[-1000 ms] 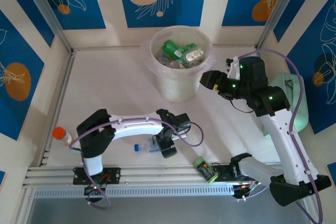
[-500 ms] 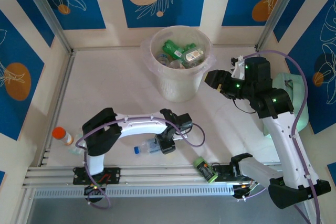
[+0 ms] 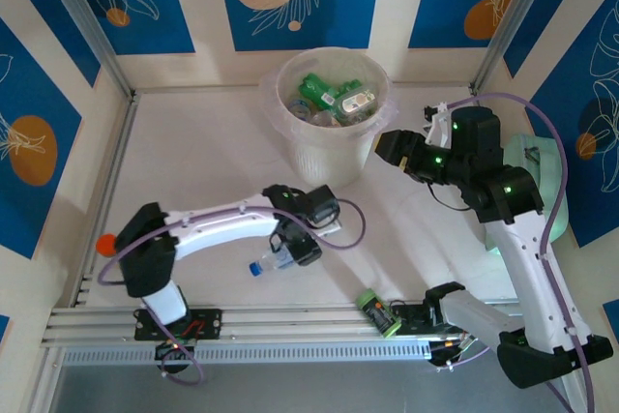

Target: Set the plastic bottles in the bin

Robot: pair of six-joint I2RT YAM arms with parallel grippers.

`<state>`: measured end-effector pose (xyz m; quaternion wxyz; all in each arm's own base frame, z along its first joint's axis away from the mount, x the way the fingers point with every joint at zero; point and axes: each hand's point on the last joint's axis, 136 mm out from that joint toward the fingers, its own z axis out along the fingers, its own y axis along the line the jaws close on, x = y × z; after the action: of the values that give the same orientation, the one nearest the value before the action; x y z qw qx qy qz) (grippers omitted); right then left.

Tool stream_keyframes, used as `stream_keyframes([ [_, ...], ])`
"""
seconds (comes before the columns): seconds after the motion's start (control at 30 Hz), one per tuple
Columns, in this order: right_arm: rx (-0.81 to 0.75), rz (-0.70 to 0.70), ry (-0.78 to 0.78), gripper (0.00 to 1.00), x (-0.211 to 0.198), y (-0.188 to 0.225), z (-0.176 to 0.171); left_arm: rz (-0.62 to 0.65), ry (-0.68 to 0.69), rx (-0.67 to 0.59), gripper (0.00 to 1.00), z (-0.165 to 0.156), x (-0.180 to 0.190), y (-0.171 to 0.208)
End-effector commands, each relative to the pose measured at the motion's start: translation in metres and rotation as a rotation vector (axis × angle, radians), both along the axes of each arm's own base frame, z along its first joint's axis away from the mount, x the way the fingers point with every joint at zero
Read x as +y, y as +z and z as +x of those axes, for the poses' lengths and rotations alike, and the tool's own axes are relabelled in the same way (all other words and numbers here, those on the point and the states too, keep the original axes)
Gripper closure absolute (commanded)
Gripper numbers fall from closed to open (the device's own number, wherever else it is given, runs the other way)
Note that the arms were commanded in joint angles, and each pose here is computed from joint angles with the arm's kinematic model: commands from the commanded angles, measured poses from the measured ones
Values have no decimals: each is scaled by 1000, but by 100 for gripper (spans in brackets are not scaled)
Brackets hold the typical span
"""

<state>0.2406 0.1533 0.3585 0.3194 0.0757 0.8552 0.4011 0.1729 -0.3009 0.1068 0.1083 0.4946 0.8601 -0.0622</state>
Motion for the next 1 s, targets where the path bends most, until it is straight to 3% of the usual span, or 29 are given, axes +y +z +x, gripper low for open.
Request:
stream_keyframes([
  [0.0,-36,-26,43,38,8,1,-11,-223,136,-2,53,15,0,50],
  [0.23,-106,-130,112,36,25,1,-27,-590,588,-84,48,72,55,155],
  [0.37,-106,-127,107,36,26,2,-28,-728,709,-142,46,85,82,204],
  [0.73,-119,-103,97,36,19,9,-39,-805,647,-373,49,112,87,302],
  [0.97,-120,-96,95,37,15,8,-45,-857,559,-544,50,167,54,370],
])
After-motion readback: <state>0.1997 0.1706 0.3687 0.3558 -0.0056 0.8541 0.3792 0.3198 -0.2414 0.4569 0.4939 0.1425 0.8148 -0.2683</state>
